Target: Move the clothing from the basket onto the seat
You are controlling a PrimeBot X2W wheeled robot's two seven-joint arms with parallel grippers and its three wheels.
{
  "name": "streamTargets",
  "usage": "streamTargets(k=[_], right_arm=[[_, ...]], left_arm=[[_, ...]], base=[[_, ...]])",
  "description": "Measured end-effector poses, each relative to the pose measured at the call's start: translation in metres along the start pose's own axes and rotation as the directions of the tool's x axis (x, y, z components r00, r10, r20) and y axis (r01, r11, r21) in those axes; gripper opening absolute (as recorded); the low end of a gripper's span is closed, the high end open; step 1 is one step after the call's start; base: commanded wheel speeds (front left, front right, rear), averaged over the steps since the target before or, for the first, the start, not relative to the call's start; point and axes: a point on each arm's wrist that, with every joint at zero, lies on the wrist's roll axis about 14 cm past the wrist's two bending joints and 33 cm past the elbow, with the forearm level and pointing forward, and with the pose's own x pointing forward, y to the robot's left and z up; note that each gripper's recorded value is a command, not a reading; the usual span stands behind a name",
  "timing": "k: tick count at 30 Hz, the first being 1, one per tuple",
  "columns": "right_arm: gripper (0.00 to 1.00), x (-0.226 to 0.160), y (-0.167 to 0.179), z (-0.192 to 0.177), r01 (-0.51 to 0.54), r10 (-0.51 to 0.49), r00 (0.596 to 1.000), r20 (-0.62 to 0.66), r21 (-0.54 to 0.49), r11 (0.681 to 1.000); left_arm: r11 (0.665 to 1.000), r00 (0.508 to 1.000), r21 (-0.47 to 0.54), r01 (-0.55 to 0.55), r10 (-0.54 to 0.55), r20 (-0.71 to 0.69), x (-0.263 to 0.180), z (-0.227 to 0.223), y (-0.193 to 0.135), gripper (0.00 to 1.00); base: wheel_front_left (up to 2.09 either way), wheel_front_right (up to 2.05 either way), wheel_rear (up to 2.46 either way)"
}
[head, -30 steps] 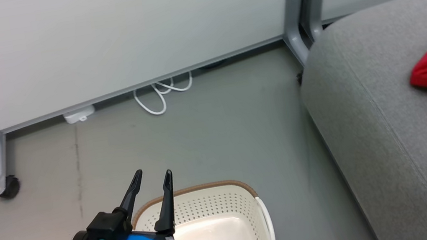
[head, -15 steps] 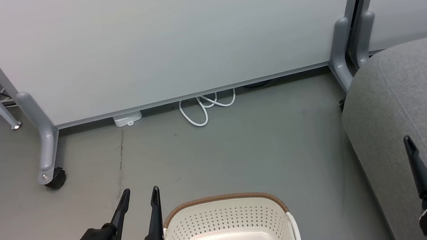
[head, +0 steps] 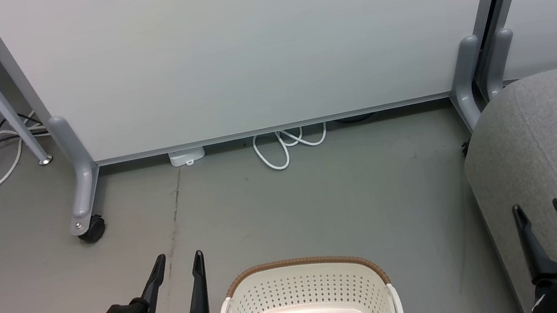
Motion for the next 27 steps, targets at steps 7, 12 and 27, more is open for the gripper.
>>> streamTargets(k=[7,12,27], right_arm=[[1.0,-0.003,0.002,-0.006,0.004,-0.003,1.0,-0.014,0.017,1.0],[1.0,0.0,0.006,-0.007,-0.005,0.006,1.0,-0.013,0.021,1.0],[1.0,0.0,0.012,-0.014,-0.02,0.021,0.999,-0.027,0.028,0.999]], left_arm=[[1.0,1.0,0.003,-0.003,0.003,-0.006,-0.001,-0.002,0.001,1.0],[1.0,1.0,0.004,-0.003,0.003,-0.011,-0.001,-0.004,0.001,1.0],[1.0,1.0,0.003,-0.012,0.012,-0.016,-0.003,-0.005,0.004,1.0]], base=[[0.0,0.0,0.0],[0.0,0.0,0.0],[0.0,0.0,0.0]])
